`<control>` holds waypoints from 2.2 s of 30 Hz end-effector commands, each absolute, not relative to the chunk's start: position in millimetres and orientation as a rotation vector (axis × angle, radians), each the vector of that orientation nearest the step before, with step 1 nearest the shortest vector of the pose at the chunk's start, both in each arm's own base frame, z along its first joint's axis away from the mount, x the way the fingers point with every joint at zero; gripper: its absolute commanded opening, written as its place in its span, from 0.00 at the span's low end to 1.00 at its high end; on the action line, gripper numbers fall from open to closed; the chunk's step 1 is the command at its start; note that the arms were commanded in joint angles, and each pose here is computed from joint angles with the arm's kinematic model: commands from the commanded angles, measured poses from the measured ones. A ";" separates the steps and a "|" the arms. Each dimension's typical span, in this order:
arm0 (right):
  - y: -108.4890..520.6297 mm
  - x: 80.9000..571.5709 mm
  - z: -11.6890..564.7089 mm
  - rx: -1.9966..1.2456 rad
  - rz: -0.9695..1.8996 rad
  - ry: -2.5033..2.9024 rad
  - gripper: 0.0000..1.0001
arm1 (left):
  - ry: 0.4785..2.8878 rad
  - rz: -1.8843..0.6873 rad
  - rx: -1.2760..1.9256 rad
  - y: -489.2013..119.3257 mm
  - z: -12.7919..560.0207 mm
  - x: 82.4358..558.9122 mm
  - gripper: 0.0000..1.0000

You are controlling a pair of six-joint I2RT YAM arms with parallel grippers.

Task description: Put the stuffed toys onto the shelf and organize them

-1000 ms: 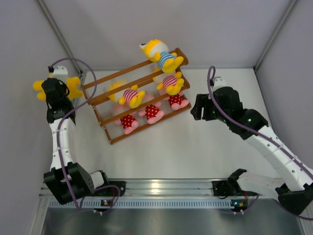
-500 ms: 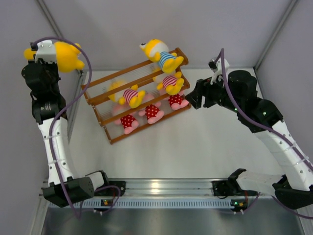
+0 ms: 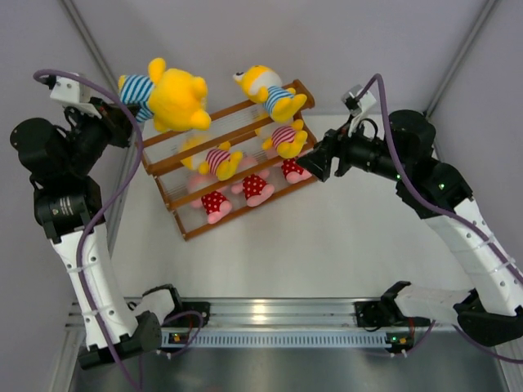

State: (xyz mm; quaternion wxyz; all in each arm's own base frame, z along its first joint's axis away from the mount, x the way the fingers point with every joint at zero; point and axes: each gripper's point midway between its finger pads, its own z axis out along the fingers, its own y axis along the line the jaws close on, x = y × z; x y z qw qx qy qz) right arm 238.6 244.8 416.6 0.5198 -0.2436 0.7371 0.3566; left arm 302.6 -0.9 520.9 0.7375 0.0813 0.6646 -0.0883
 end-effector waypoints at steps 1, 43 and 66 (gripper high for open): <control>259.3 221.7 470.2 -0.685 0.963 1.529 0.70 | 1.514 -0.660 0.335 -71.2 506.7 264.0 0.00; 248.2 153.0 335.2 -0.084 0.987 2.095 0.00 | 1.885 -0.553 0.493 -86.5 350.1 215.4 0.82; 323.2 193.3 278.8 0.447 1.147 2.131 0.00 | 1.797 -0.532 1.456 -189.0 269.4 162.6 0.99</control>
